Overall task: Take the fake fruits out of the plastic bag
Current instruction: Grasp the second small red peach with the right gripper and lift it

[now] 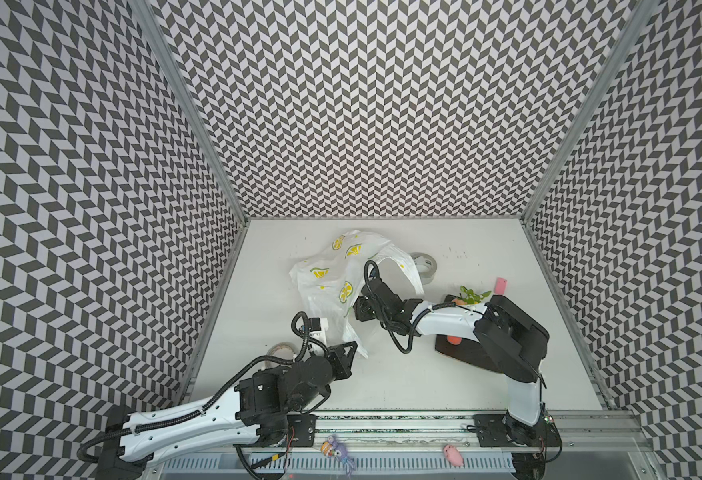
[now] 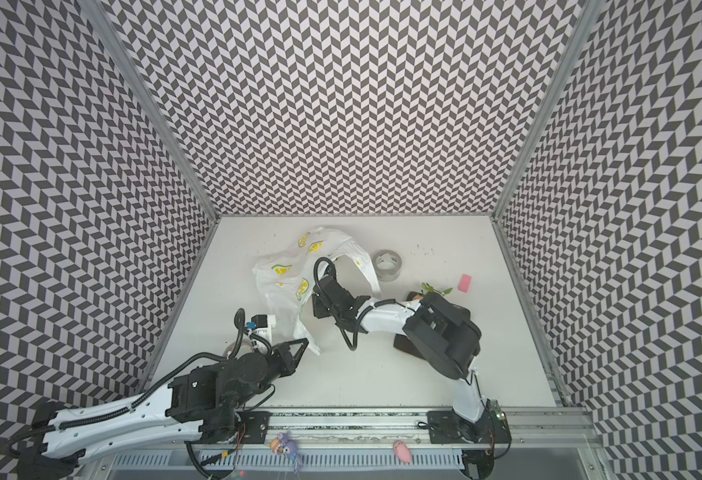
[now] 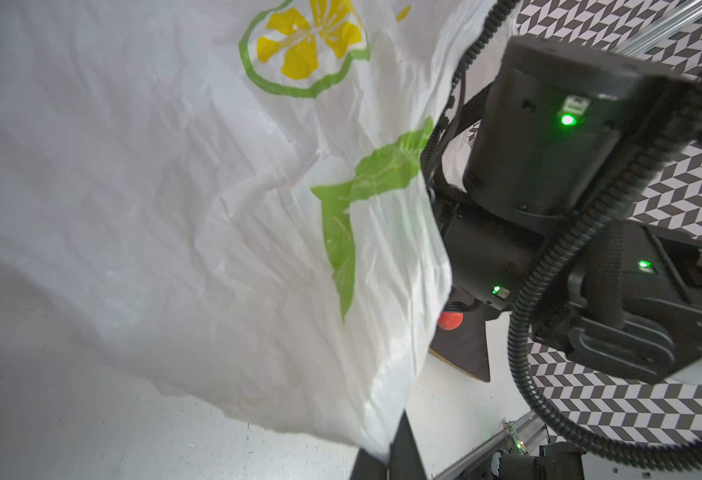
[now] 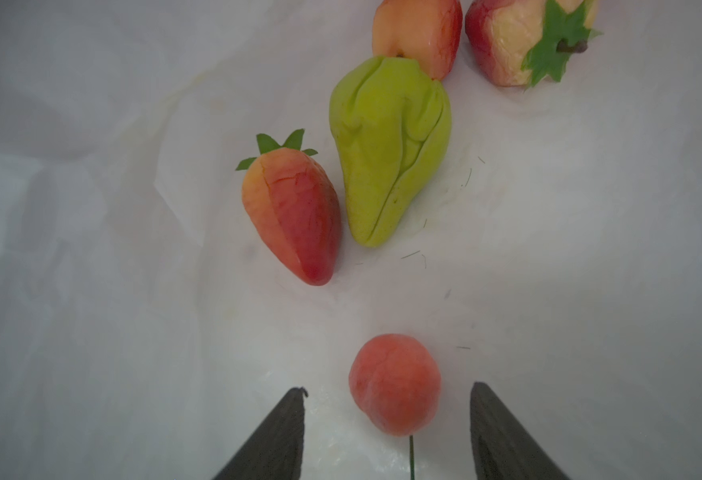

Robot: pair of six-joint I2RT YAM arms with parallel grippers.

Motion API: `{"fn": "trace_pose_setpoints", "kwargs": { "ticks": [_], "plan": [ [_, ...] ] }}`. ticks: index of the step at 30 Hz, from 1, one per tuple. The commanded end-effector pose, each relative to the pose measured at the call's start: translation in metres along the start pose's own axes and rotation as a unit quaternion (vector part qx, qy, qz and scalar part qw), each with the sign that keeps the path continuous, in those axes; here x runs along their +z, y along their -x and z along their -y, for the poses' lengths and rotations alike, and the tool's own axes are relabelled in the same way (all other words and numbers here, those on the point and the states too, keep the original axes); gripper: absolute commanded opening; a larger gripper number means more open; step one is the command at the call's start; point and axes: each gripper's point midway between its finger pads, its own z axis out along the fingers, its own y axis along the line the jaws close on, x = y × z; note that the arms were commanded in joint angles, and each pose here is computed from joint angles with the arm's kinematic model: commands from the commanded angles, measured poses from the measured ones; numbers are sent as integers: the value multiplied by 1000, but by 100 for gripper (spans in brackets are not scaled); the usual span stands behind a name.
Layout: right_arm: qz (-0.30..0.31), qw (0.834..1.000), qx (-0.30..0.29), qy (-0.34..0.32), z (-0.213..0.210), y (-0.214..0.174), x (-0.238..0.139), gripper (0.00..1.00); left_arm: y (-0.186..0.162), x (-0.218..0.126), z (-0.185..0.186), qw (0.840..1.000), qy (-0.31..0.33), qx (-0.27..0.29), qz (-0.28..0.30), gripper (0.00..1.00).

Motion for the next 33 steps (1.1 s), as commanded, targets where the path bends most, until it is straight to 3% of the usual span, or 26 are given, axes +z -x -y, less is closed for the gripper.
{"fn": "trace_pose_setpoints", "kwargs": {
  "ticks": [1,7,19,25,33],
  "plan": [
    [11,1000,-4,-7,-1,6,13,62,6,-3,-1,1000,8,0,9,0],
    [-4,1000,-10,-14,0,-3,30,61,7,-3,1,1000,8,1,10,0],
    [-11,1000,-10,-3,-3,-4,24,42,8,-1,6,1000,6,4,11,0],
    [-2,1000,-10,25,-10,5,-19,42,10,2,8,1000,2,3,23,0],
    [-24,998,-2,53,3,-41,-102,42,11,6,8,999,0,1,33,0]
  ]
}}
